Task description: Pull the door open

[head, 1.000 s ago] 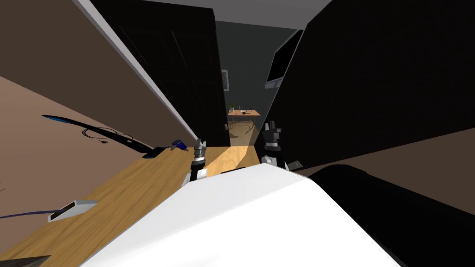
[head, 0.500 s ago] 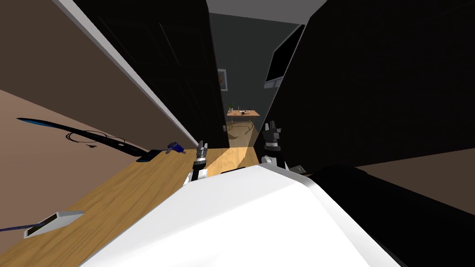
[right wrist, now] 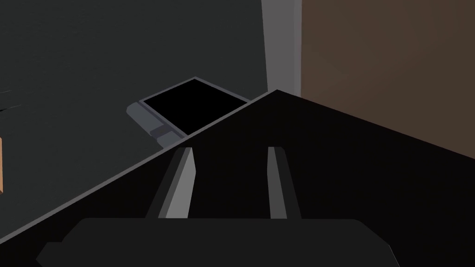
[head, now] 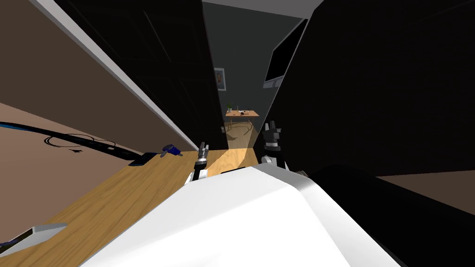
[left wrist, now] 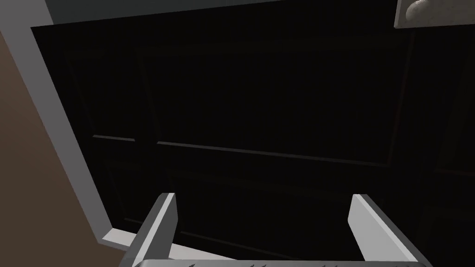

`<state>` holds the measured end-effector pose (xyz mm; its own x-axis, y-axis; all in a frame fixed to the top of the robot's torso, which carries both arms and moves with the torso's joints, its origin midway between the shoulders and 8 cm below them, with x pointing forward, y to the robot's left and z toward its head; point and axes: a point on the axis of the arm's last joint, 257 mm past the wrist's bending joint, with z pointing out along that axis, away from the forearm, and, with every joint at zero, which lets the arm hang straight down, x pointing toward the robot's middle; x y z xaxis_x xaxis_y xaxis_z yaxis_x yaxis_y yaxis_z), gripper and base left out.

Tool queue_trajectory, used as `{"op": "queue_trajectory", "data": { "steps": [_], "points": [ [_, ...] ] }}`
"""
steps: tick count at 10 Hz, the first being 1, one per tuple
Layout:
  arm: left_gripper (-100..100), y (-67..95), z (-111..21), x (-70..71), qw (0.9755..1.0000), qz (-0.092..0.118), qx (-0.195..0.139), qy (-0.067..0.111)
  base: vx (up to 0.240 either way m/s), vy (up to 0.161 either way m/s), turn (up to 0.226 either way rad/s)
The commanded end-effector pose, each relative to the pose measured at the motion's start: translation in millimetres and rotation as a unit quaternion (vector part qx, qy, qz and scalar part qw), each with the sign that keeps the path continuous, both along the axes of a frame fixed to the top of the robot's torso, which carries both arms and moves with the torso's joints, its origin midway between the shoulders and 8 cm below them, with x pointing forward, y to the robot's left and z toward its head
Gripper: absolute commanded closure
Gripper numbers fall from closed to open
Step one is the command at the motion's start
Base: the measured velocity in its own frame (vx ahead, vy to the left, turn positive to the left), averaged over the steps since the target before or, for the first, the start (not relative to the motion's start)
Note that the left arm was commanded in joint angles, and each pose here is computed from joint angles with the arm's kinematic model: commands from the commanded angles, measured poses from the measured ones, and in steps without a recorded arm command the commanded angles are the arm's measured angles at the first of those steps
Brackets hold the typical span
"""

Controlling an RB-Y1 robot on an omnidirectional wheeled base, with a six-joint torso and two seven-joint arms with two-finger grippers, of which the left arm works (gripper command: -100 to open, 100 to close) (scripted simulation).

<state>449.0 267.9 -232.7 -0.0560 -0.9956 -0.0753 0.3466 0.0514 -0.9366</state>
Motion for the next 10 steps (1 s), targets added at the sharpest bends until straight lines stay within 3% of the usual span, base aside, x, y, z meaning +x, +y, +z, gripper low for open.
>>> {"op": "queue_trajectory", "data": {
  "steps": [1,5,6,10],
  "points": [
    [-100,2.5,-10.7,3.7,0.9999,-0.001,-0.001,0.012,0.103,-0.06,-0.031],
    [-100,7.6,-38.9,9.3,0.9992,-0.003,-0.005,0.041,0.112,-0.044,-0.029],
    [-100,7.6,-38.9,9.3,0.9992,-0.003,-0.005,0.041,0.067,-0.025,-0.005],
    [-100,12.7,-64.4,13.1,0.9977,-0.003,-0.008,0.067,0.08,-0.036,-0.026]
  ]
}}
